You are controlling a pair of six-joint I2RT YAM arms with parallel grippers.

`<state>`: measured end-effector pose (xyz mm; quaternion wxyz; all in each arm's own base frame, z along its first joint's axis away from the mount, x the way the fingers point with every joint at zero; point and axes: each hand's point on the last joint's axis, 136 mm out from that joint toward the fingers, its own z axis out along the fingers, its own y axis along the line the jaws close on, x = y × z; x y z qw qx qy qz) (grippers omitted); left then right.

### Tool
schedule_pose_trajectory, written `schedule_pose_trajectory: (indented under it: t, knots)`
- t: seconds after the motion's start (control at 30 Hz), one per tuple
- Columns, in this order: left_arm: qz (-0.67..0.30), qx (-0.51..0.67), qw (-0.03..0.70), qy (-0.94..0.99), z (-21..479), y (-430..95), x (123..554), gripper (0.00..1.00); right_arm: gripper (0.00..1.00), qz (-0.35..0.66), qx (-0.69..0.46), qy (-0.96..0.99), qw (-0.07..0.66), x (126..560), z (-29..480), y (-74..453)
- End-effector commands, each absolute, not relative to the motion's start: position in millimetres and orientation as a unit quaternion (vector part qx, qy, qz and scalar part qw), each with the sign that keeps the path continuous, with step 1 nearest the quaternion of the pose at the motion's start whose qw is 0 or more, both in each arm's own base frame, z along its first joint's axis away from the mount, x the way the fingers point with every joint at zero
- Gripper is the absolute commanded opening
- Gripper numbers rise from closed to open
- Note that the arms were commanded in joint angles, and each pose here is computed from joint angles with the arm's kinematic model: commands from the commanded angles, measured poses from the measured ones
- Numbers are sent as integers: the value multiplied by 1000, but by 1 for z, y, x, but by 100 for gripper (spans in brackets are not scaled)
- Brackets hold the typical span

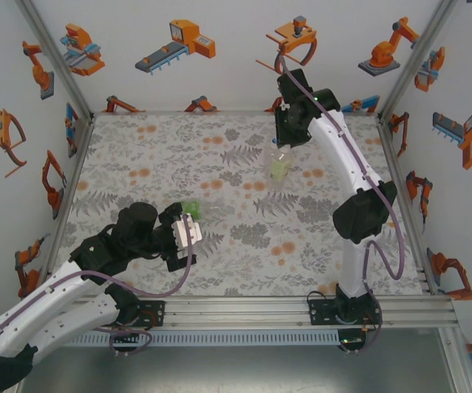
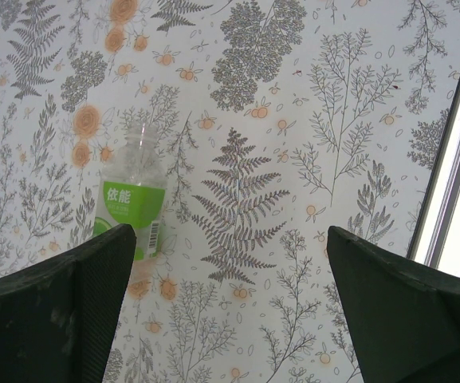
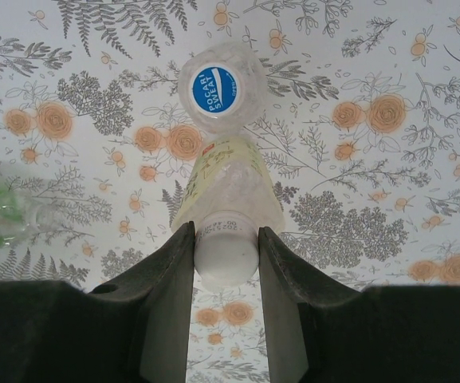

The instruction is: Screw on the bottle caps

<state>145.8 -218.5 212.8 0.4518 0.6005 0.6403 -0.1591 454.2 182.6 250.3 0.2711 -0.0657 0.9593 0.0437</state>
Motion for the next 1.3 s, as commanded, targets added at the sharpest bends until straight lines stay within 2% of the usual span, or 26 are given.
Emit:
schedule_pose_trajectory:
  t: [0.0, 0.2, 0.43, 0.67, 0.97, 1.27]
  knots:
    - [-167, 603, 454, 634, 213, -221, 143, 97, 7, 26, -67, 959, 274, 461, 248, 178]
    - [-169, 604, 453, 633, 213, -221, 143, 98, 26, 24, -69, 962, 262, 461, 238, 178]
    - [-171, 604, 452, 634, 213, -222, 142, 98, 39, 28, -68, 960, 271, 462, 248, 179]
    - [-171, 603, 452, 635, 213, -221, 142, 98, 47, 33, -64, 953, 296, 462, 276, 178]
    - [-160, 584, 454, 654, 213, -218, 149, 98, 47, 55, -70, 945, 315, 445, 304, 178]
    - [-89, 450, 501, 734, 232, -187, 195, 98, 50, 212, -246, 881, 344, 396, 307, 260]
